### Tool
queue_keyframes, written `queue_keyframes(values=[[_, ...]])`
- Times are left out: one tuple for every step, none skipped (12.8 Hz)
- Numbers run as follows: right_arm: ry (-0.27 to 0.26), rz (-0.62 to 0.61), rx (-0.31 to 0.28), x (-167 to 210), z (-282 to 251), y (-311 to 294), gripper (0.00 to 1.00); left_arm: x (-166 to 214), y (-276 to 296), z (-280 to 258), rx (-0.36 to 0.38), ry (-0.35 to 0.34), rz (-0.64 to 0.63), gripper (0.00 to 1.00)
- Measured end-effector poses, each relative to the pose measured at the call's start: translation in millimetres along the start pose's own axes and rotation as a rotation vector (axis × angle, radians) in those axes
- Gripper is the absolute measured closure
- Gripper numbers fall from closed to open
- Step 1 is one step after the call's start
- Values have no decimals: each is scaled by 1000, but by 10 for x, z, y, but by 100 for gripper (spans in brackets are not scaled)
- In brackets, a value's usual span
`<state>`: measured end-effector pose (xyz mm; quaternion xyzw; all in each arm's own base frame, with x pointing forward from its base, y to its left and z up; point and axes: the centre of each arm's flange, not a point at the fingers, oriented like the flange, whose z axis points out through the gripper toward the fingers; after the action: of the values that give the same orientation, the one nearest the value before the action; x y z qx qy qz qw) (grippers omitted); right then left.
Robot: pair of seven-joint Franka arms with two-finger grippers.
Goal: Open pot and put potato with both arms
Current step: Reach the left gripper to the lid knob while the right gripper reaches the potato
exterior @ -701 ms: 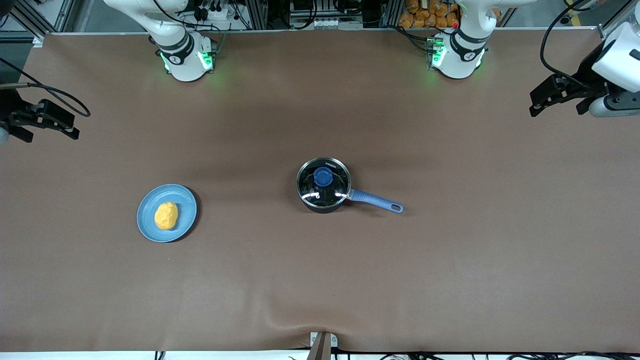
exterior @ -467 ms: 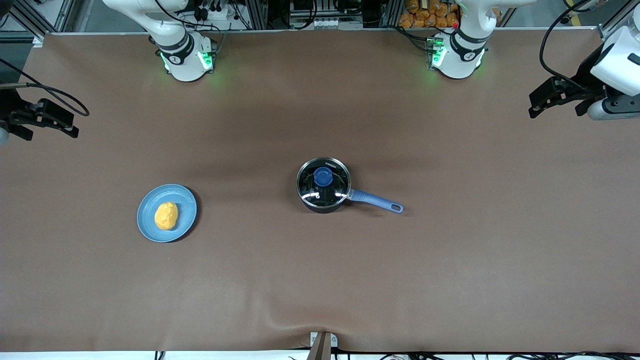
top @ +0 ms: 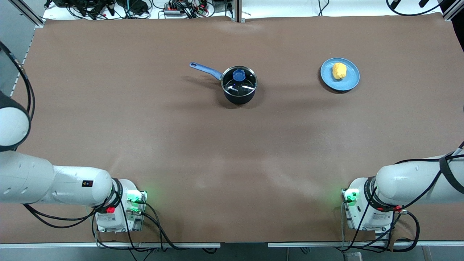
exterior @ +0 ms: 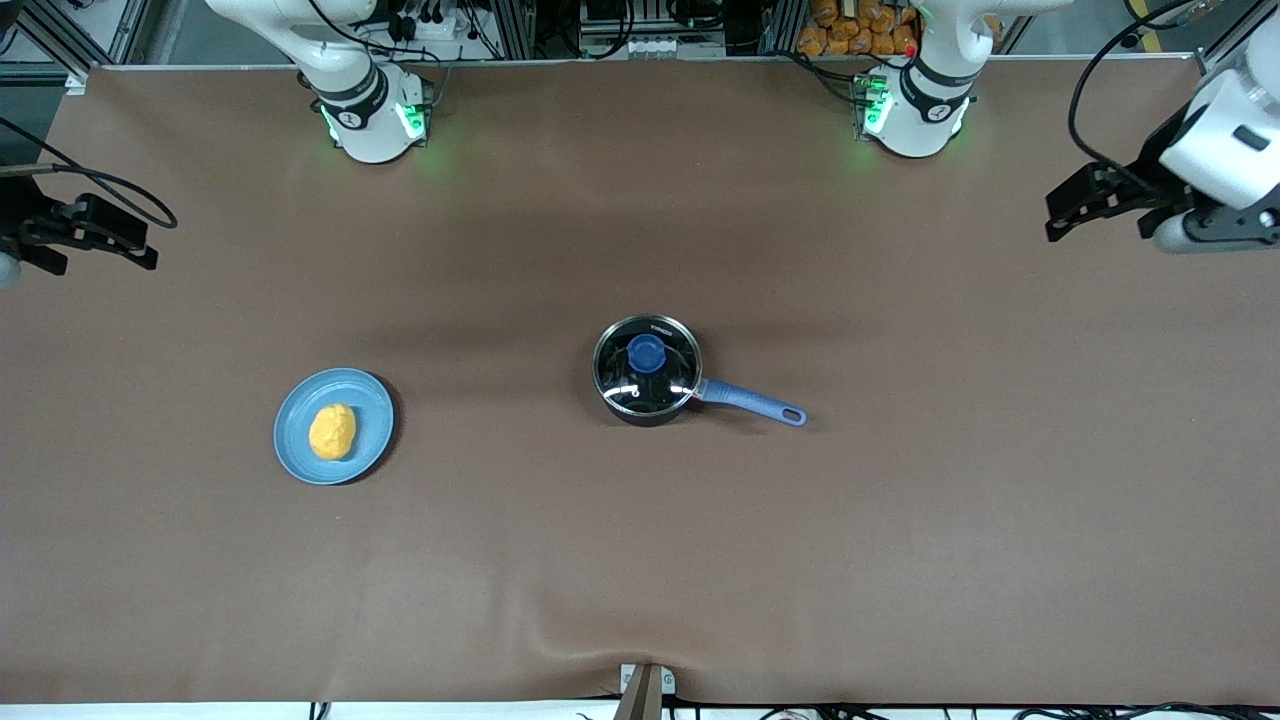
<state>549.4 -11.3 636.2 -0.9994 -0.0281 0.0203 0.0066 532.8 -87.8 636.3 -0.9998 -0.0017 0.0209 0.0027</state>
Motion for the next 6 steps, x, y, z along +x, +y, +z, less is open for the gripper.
queue_keyframes(values=[[-2,-8,0,4,6,-37,0,57,136,81,-4,-15,22,0],[-4,-15,0,17,33,-71,0,106,319,188,-20,-35,30,0],[1,-21,0,63,85,-98,0,156,543,305,-44,-48,23,0],[12,-30,0,148,163,-130,0,222,793,423,-66,-41,8,0],[22,-42,0,259,271,-180,0,269,1045,541,-75,-30,-3,0],[34,-57,2,408,432,-251,0,286,1367,710,-77,-34,-17,0]])
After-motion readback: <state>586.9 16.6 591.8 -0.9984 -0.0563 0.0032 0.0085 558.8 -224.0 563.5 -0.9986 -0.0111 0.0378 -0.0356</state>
